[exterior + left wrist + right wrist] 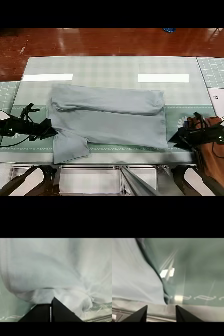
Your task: Fold the shirts.
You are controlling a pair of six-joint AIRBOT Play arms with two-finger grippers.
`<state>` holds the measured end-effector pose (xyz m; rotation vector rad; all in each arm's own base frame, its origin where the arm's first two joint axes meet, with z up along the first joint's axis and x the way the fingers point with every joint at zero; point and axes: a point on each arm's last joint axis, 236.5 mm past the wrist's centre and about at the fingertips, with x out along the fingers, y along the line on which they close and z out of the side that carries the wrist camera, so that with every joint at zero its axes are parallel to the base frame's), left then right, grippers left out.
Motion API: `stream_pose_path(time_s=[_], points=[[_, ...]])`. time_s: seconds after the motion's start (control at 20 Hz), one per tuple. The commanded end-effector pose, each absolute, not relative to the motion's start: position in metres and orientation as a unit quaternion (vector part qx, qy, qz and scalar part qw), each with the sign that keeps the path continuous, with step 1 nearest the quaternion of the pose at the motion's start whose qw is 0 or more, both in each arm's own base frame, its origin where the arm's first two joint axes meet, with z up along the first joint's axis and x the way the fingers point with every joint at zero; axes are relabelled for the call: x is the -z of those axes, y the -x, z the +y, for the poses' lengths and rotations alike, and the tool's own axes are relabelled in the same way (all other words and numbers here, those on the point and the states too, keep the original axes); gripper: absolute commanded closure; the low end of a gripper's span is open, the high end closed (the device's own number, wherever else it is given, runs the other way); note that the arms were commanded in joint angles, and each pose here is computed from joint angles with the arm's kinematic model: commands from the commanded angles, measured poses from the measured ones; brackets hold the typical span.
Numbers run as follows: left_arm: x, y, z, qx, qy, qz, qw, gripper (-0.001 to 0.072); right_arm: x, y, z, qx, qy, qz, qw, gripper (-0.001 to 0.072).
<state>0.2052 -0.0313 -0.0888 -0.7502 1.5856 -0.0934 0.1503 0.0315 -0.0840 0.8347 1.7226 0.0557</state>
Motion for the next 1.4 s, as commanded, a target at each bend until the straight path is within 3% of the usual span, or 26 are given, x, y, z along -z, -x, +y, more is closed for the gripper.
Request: stream_pose_path(time_s=[0.0,0.15,0.4,0.45,0.5,0.55,0.65,0.9,1.0,1.35], points=[[0.085,-0.203,-0.034,0.047,0.331,0.697,0.634,0.0688,0.096,-0.132,0.044,-0.027,-0.346,0.758,0.552,0.0305],[0.085,-0.203,-0.034,0.047,0.330,0.697,0.635,0.0688,0.104,-0.158,0.053,-0.026,-0.358,0.733,0.578,0.0305],[0.086,-0.208,-0.033,0.052,0.324,0.688,0.647,0.0688,0.118,-0.183,0.089,-0.053,-0.366,0.722,0.585,0.0309],[0.086,-0.211,-0.032,0.051,0.326,0.684,0.650,0.0688,0.117,-0.191,0.096,-0.064,-0.367,0.711,0.596,0.0382],[0.085,-0.214,-0.031,0.050,0.325,0.681,0.654,0.0688,0.112,-0.198,0.103,-0.087,-0.361,0.703,0.607,0.0566],[0.080,-0.219,-0.031,0.053,0.326,0.677,0.658,0.0688,0.102,-0.201,0.111,-0.128,-0.345,0.699,0.613,0.0693],[0.064,-0.231,-0.030,0.071,0.319,0.667,0.670,0.0688,0.080,-0.205,0.114,-0.177,-0.322,0.701,0.612,0.0693],[0.005,-0.302,-0.011,0.087,0.312,0.593,0.738,0.0688,0.036,-0.279,0.071,-0.149,-0.289,0.637,0.699,0.0693],[-0.009,-0.334,-0.010,0.098,0.322,0.570,0.749,0.0688,0.027,-0.303,0.070,-0.152,-0.293,0.625,0.707,0.0693],[0.010,-0.421,-0.034,0.132,0.316,0.599,0.724,0.0689,0.037,-0.372,0.060,-0.142,-0.303,0.601,0.726,0.0693]])
